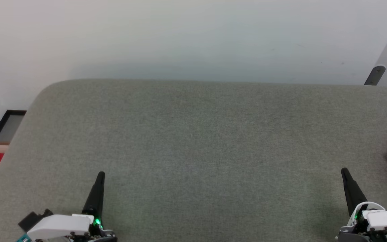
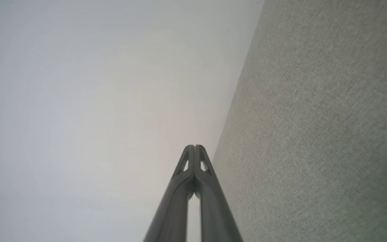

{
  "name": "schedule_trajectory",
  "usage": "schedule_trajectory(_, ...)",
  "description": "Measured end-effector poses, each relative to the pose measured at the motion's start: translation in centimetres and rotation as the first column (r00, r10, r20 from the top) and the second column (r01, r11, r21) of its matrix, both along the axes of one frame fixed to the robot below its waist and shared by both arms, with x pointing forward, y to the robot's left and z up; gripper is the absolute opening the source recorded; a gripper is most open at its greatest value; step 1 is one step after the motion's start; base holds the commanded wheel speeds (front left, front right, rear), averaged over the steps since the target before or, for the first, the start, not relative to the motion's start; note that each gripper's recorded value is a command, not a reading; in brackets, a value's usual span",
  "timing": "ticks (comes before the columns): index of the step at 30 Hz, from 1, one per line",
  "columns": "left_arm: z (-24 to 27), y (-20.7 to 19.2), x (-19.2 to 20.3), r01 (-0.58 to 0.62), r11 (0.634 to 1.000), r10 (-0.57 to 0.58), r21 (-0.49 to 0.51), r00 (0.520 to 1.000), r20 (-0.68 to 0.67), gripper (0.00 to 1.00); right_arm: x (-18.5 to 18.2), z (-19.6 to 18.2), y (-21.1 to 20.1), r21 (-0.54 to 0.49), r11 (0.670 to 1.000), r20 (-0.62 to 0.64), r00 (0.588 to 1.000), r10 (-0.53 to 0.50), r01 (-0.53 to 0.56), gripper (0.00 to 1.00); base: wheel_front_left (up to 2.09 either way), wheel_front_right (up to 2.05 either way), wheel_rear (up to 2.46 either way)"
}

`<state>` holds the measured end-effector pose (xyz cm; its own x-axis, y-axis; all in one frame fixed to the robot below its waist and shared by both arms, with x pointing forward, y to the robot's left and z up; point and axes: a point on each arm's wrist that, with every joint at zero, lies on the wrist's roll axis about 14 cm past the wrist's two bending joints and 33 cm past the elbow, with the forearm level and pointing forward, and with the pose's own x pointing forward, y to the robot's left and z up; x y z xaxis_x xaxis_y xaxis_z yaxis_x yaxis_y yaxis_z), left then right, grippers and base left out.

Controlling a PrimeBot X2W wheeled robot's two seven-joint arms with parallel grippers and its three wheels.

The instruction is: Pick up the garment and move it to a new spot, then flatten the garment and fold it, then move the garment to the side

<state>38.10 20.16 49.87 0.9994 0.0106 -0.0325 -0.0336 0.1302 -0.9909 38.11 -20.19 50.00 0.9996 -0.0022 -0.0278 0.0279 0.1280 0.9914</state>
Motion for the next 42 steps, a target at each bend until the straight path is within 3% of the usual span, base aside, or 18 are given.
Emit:
schedule_trajectory(20,0.54,-0.17,0.68,0.011,0.991,-0.008,-0.131,1.000,0.022,0.00,0.59,0.35,0.10,0.126,0.992,0.016,1.000,-0.002,0.000,0.00,0.00,0.00,0.00)
schedule_trajectory(42,0.54,-0.17,0.68,0.010,0.991,-0.007,-0.134,1.000,0.022,0.00,0.76,0.59,0.13,0.128,0.992,0.023,1.000,-0.001,-0.001,0.00,0.00,0.00,0.00)
